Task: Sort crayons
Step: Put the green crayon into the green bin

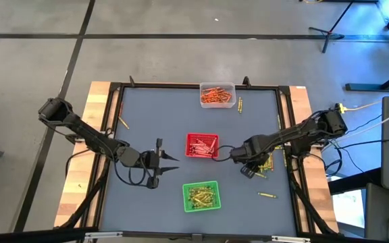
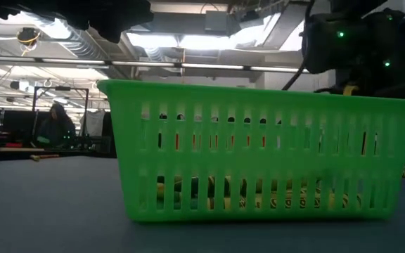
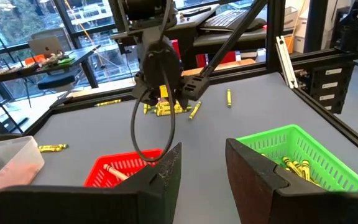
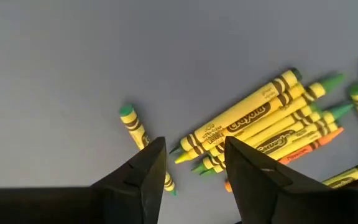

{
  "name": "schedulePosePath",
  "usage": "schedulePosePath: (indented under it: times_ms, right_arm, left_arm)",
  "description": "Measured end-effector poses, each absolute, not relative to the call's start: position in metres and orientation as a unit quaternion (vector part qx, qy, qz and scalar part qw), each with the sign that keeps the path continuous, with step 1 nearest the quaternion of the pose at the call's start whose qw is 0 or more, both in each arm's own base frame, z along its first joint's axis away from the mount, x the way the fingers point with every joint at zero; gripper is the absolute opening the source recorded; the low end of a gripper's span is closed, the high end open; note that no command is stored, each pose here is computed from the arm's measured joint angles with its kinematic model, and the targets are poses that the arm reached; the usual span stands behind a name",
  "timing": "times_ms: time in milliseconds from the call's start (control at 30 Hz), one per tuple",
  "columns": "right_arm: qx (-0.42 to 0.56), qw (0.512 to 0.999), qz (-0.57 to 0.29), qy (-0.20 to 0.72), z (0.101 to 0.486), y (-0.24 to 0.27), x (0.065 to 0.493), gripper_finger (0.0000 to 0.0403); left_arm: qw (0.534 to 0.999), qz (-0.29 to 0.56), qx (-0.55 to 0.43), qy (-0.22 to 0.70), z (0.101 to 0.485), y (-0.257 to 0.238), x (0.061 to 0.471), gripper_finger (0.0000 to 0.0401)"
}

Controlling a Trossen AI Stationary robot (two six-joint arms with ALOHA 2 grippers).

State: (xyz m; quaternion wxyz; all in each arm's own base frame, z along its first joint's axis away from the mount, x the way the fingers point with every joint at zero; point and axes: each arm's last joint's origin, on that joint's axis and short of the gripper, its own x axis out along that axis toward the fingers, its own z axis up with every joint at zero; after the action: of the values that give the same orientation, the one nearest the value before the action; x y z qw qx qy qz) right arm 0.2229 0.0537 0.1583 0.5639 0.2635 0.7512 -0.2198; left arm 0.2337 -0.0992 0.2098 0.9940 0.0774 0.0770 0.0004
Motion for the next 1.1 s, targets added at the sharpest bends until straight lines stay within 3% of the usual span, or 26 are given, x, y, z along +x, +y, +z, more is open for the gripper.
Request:
schedulePosePath:
  times_ms: [533,1100]
  right_arm:
    - [0.28,0.556,-0.265,0.737,0.138,0.042,0.212,0.016]
    - [0.283,0.584,-0.25,0.719,0.153,0.045,0.229,0.016]
  left_arm:
    - [0.994,0.002,0.076,0.074,0.211,-0.099,0.234,0.011]
    - [0.994,0.002,0.076,0.074,0.21,-0.099,0.234,0.011]
